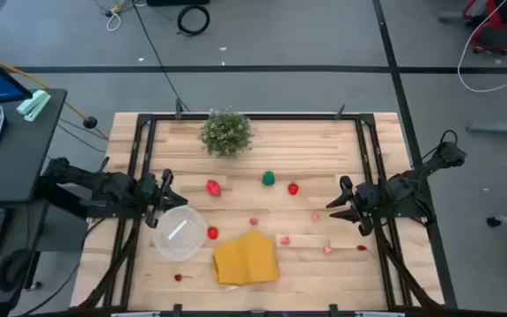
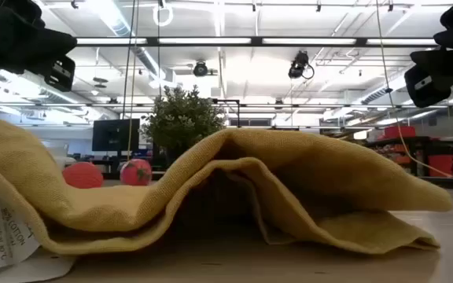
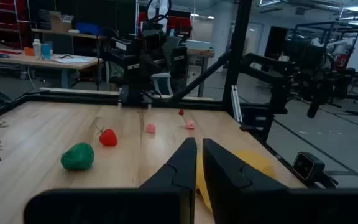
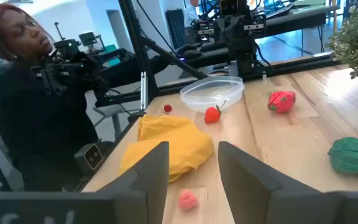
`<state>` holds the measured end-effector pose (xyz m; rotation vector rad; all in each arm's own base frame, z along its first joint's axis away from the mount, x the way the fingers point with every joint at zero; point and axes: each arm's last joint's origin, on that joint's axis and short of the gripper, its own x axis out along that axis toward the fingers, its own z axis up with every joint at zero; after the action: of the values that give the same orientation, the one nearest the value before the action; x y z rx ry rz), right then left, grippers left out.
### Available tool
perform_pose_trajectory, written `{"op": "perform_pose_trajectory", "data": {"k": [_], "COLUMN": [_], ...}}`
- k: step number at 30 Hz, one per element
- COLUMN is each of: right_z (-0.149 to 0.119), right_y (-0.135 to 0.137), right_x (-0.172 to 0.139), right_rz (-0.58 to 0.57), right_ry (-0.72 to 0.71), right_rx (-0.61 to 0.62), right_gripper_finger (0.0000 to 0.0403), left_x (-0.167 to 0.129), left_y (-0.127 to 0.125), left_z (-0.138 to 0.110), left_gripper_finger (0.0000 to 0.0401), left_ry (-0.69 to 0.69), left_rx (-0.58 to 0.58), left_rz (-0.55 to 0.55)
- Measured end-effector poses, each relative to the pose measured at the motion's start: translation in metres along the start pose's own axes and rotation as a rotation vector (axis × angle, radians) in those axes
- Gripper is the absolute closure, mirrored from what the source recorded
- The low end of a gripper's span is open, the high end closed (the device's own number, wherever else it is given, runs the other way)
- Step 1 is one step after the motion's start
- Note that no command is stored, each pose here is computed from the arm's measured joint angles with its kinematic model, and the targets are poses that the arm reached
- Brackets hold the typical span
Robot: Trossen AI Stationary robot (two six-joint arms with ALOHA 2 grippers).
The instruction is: Pick and placing Produce into tupperware
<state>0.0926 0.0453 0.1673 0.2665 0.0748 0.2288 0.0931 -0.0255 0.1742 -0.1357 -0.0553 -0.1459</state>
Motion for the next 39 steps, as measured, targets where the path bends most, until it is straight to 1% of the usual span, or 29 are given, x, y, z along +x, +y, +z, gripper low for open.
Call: {"op": "perform_pose_trajectory", "data": {"k": [5, 16, 29, 39], "right_z": [0.0, -0.0001, 0.0001, 0.0], "right_y": [0.0, 0.0, 0.0, 0.0], "right_x": [0.0, 0.0, 0.0, 0.0], "right_rz": [0.0, 0.0, 0.0, 0.0], "right_ry": [0.0, 0.0, 0.0, 0.0], "right_rx": [0.0, 0.0, 0.0, 0.0], "right_gripper_finger": [0.0257, 0.0257, 0.0257, 0.0257], "left_x": [0.0, 0.0, 0.0, 0.0], "left_y": [0.0, 0.0, 0.0, 0.0], "left_z": [0.0, 0.0, 0.0, 0.0], "left_gripper_finger": [0.0373, 0.0361, 0.0373, 0.0361], "left_ry": [0.0, 0.0, 0.0, 0.0], "left_rx": [0.0, 0.0, 0.0, 0.0], "left_rz": [0.0, 0.0, 0.0, 0.0]}}
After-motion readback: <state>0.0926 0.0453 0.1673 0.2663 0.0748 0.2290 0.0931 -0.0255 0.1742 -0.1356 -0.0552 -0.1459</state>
